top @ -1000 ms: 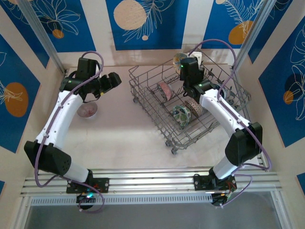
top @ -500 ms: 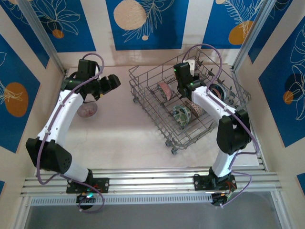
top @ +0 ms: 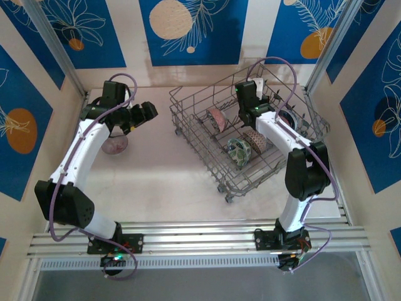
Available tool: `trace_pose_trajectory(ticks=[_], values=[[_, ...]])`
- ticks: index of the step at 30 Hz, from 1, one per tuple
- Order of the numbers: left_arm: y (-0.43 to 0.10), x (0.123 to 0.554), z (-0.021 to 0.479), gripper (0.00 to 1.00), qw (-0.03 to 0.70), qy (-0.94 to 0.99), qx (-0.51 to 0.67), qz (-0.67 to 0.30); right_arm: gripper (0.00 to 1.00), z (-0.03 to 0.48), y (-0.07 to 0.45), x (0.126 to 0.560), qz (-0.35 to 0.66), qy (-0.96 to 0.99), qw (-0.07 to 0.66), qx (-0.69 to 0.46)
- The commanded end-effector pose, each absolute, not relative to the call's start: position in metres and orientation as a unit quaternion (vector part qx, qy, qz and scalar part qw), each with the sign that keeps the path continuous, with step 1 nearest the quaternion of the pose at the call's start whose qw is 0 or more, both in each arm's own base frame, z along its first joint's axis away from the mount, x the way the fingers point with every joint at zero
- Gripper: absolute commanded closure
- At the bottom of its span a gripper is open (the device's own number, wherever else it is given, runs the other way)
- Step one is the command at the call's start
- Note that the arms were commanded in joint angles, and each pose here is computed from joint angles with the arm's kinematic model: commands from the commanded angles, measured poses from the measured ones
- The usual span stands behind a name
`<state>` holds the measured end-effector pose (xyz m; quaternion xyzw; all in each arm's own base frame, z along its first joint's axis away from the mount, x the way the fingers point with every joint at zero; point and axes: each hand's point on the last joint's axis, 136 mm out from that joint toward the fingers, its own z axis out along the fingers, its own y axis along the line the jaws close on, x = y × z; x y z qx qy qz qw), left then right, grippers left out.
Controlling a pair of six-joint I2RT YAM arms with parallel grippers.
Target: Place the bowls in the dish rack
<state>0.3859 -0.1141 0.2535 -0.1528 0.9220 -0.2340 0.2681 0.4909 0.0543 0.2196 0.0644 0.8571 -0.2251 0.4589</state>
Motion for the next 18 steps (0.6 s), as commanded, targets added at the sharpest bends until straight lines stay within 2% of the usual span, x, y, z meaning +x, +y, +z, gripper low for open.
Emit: trace_pose_trajectory(ticks=[1,18], values=[[-0.112,0.384,0.254,0.13,0.268,0.921,-0.150,-0.239,1.00,0.236,0.055,0.502,-0.227,0.838,0.490,0.078],[-0.111,0.384,0.255,0.12,0.269,0.922,-0.153,-0.234,1.00,0.208,0.087,0.523,-0.274,0.832,0.483,-0.015]])
